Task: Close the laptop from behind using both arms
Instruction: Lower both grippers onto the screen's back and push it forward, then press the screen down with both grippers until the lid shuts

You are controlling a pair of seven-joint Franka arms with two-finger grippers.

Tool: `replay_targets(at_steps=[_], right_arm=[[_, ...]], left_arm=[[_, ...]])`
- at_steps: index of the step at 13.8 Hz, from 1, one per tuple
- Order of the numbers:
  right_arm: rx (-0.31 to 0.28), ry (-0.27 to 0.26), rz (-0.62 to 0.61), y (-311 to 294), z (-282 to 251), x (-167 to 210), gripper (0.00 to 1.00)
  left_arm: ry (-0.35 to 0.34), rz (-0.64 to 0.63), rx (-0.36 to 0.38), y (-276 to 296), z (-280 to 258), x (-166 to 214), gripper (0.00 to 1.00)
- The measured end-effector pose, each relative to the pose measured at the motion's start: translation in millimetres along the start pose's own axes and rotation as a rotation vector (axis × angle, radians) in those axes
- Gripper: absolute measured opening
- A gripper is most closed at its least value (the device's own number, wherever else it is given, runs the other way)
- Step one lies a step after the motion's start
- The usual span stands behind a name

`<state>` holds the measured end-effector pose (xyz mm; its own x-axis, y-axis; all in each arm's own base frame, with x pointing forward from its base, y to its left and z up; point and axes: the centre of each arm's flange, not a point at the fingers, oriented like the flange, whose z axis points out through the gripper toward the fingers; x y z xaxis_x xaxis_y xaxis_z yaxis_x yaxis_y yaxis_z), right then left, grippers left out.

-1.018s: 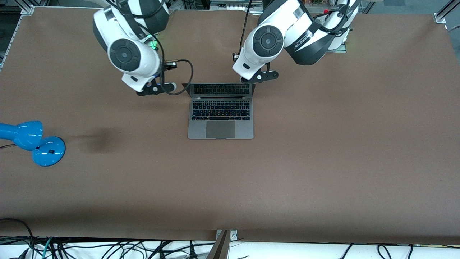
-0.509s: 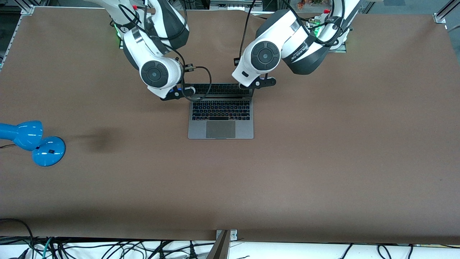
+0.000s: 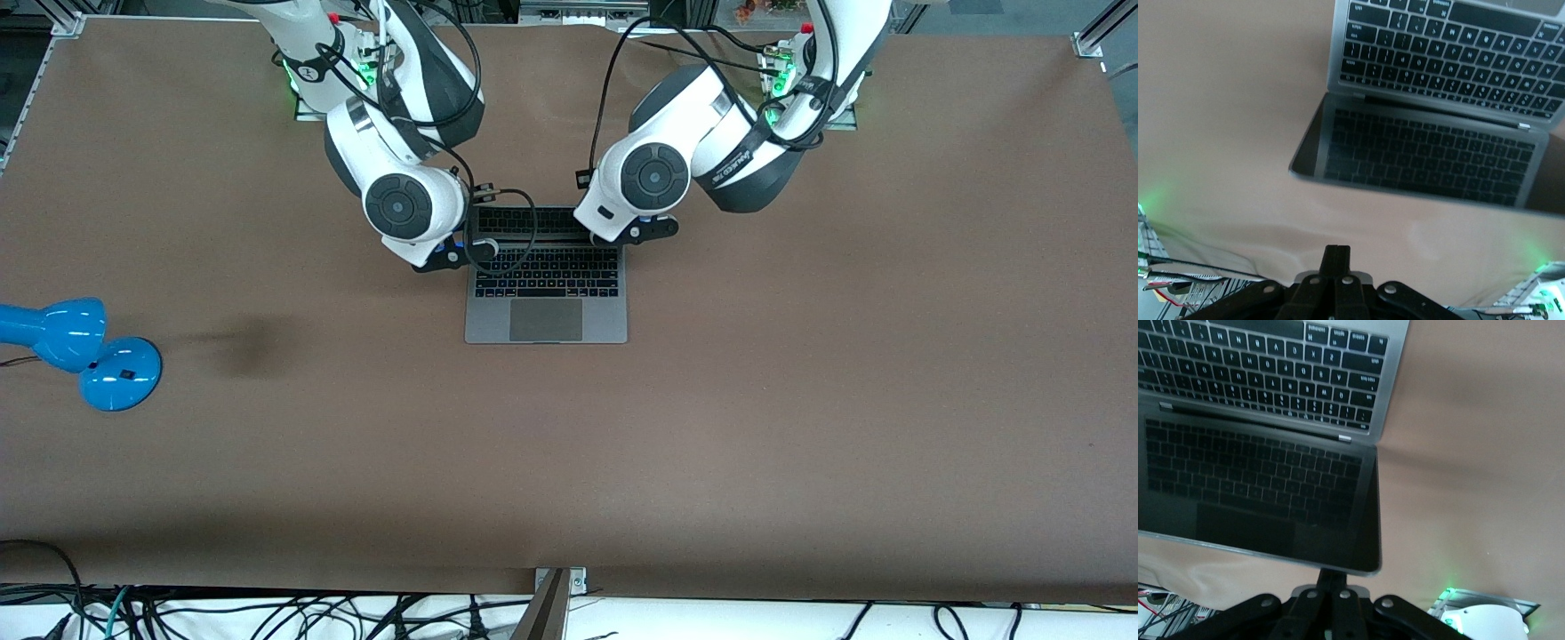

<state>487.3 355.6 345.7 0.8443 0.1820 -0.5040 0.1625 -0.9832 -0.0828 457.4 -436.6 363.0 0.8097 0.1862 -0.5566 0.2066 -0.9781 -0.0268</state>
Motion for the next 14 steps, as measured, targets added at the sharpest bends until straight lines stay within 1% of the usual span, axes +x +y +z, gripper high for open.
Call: replay_targets(at_steps=[5, 7, 11, 14], right_arm=[[-0.001, -0.006, 0.011, -0.2, 6.7, 22.8, 0.01], [0.002, -0.002, 0.016, 1.5, 6.0, 30.5, 0.01], [0.016, 0.01, 0.037, 11.0, 2.9, 54.8, 0.01], [0.024, 0.004, 0.057, 22.5, 8.2, 73.1, 0.01]], left_arm=[[0.034, -0.019, -0.007, -2.8, 11.6, 32.4, 0.01], [0.051, -0.043, -0.03, -7.3, 12.3, 53.9, 0.01], [0.053, -0.068, -0.067, -7.3, 6.9, 85.2, 0.01], [0.068, -0.073, -0.066, -6.5, 6.0, 101.7, 0.01]])
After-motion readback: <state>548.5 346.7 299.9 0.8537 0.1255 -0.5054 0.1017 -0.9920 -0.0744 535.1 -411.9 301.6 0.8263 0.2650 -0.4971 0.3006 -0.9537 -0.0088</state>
